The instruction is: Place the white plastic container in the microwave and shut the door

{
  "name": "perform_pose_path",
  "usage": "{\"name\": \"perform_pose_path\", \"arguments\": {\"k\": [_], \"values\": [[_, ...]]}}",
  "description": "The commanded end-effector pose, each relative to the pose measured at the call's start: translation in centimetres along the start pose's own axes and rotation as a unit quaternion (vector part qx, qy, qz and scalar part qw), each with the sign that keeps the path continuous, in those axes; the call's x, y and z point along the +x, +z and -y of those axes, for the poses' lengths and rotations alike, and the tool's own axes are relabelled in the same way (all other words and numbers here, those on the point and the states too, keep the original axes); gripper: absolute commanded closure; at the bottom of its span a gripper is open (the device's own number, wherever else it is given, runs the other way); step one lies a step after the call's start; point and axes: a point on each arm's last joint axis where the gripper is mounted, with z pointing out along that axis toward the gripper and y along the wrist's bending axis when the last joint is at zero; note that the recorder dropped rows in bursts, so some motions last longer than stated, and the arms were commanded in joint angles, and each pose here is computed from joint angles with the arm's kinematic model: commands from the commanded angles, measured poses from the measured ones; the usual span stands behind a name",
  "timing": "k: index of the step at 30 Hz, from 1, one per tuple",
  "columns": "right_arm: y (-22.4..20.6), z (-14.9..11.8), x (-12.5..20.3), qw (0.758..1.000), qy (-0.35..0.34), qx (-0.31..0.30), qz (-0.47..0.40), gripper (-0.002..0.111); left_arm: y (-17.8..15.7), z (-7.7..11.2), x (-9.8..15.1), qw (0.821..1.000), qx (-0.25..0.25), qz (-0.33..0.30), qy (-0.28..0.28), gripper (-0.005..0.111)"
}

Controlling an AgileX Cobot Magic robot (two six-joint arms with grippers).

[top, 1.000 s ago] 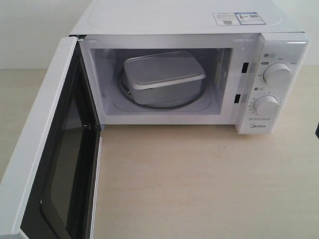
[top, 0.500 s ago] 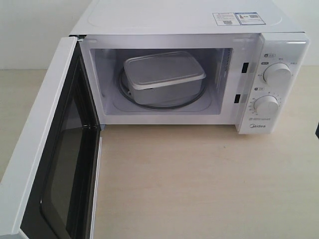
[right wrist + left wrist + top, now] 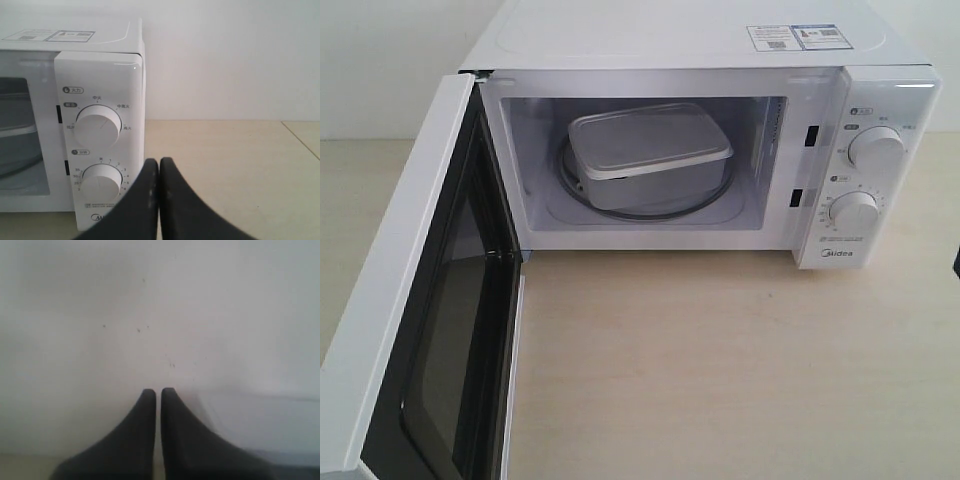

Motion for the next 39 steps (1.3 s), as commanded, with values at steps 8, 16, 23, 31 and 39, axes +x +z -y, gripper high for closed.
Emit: {"name": "perform_pose_path", "arguments": {"k": [8,16,23,31,39], "values": [[-0.1,0.2,0.0,1.000,-0.001,0.006,0.005,0.108,4.2,4.3,0.9,0.912,0.254,-0.309,0.087,0.102],[-0.1,0.2,0.0,1.000,-0.001,0.006,0.005,0.108,7.5,4.4,4.6,0.826,0.278,-0.491,0.022,0.102],[-0.1,0.2,0.0,1.000,-0.001,0.006,0.005,0.108,9.7,4.7,6.6,0.793,0.288,-0.538,0.005,0.102],[-0.1,0.2,0.0,1.000,-0.001,0.006,0.005,0.108,10.6,6.6,8.5,0.745,0.337,-0.576,0.021,0.102],[-0.1,0.2,0.0,1.000,-0.002,0.002,0.004,0.108,12.2,9.2,10.7,0.729,0.365,-0.577,0.038,0.102]]}}
